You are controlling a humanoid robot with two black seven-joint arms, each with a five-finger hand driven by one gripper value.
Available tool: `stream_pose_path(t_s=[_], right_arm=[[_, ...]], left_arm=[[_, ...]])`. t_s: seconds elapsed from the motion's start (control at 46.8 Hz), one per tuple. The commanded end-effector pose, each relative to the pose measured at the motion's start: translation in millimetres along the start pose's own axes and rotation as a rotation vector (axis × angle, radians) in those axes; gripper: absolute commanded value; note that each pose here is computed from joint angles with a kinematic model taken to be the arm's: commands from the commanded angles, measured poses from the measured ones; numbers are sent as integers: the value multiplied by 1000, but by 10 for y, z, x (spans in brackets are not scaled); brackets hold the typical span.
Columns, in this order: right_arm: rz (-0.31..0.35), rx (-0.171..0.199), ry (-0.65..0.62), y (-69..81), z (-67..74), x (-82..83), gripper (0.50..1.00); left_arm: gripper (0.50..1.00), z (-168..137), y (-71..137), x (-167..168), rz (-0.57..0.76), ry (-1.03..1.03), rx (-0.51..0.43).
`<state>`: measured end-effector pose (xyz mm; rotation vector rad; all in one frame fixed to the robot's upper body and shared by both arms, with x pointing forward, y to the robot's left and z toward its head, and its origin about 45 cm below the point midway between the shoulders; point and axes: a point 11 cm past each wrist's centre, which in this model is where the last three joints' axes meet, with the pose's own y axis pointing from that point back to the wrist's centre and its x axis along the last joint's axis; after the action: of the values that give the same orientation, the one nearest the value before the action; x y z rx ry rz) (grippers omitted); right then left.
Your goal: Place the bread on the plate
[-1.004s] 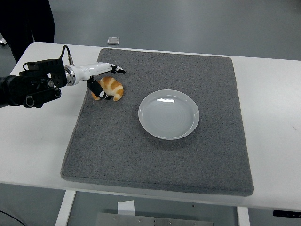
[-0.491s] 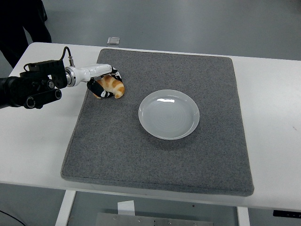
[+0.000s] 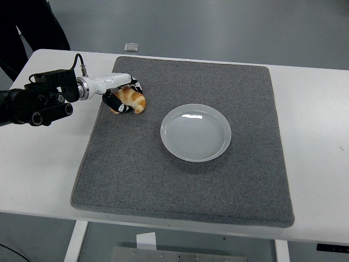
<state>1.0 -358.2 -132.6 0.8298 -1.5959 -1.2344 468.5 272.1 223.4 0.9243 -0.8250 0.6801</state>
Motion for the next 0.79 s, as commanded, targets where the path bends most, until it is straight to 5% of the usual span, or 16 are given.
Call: stream_pose_path(t_s=[0.0,0.513,0.769], right_arm=[[0,0,0,0,2,1,952],[0,0,1,0,3,1,952],[0,1,0,0,-6,-2,952]], left_arm=[[500,56,-6,80,11,-5,-13],[500,531,301,1443,171,-109,-84],[500,796,291,1565,169,-125,-137]])
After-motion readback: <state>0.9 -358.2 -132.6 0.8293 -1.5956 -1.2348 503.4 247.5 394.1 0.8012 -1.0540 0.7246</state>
